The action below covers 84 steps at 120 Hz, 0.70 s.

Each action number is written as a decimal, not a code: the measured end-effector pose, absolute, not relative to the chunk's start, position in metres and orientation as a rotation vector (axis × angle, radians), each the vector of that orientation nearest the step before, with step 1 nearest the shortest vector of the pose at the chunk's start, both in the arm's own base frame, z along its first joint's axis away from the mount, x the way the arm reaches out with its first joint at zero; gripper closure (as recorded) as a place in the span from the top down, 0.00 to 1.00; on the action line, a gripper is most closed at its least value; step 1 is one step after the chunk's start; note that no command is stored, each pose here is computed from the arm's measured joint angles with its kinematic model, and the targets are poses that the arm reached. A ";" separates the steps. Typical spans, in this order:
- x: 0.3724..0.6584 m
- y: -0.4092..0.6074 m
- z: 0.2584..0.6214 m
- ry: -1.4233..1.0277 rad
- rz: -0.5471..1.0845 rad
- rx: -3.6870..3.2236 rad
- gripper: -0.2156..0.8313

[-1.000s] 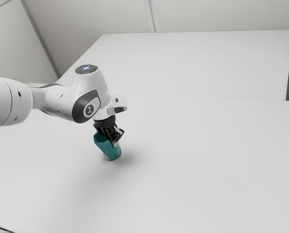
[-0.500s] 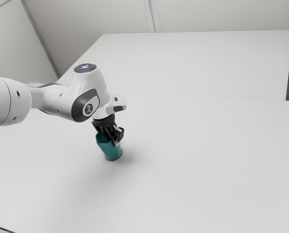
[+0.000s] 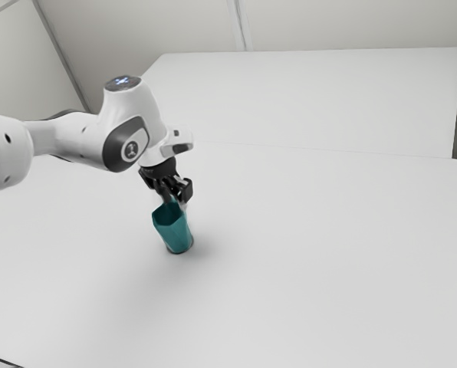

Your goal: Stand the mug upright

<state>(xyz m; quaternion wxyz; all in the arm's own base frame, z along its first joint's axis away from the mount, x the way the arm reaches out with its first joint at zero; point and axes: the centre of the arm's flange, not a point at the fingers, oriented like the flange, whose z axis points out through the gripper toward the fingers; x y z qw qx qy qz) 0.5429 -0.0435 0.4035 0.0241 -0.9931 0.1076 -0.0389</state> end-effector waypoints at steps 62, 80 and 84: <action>0.633 0.029 0.519 0.092 -0.107 -3.078 0.73; 0.642 0.051 0.521 0.022 -0.024 -3.106 0.76; 0.642 0.051 0.522 0.020 -0.010 -3.108 0.77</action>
